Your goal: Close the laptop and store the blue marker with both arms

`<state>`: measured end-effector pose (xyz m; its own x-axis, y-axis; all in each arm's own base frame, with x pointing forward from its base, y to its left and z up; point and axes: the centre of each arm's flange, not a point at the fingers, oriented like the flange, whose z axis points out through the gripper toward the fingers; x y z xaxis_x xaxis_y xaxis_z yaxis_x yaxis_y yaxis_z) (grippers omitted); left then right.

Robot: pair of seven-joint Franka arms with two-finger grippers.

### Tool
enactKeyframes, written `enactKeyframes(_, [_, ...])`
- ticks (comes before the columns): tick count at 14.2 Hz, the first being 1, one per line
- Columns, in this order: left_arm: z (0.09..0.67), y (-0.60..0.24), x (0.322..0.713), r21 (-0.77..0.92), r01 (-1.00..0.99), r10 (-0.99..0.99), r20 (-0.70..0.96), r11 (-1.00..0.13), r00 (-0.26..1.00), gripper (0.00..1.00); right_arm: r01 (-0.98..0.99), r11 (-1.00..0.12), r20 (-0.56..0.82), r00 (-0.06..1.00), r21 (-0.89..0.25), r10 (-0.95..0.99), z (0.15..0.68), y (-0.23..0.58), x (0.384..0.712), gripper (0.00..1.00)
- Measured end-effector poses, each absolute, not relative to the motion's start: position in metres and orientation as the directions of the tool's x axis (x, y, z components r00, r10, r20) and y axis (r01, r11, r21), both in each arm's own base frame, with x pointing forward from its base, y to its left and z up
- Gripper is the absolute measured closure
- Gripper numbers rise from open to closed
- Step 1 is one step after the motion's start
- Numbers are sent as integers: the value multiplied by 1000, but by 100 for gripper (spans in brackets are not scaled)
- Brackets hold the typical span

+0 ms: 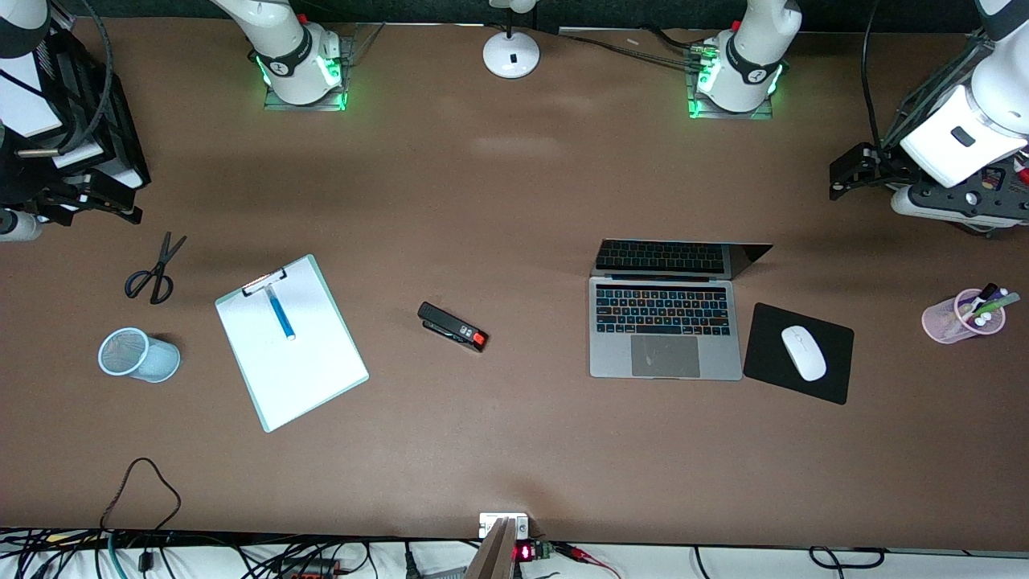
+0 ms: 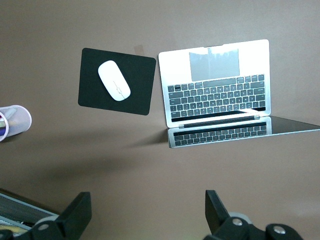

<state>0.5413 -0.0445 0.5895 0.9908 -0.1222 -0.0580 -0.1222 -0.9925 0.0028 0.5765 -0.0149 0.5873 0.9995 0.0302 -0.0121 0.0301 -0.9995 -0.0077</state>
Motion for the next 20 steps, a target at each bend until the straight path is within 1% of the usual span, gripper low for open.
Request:
enactKeyframes(15, [585,-45,544,4,-122,-122,-64,-993,990,0,31,-1000,-20,999,4,31,585,-16,577,0])
enactKeyframes(17, [582,-45,549,4,-123,-123,-70,-992,990,0,31,-1000,-44,999,3,31,574,-16,579,0])
enactKeyframes(20, [577,-44,553,6,-121,-121,-79,-993,990,0,32,-999,-91,995,5,32,542,-15,592,0])
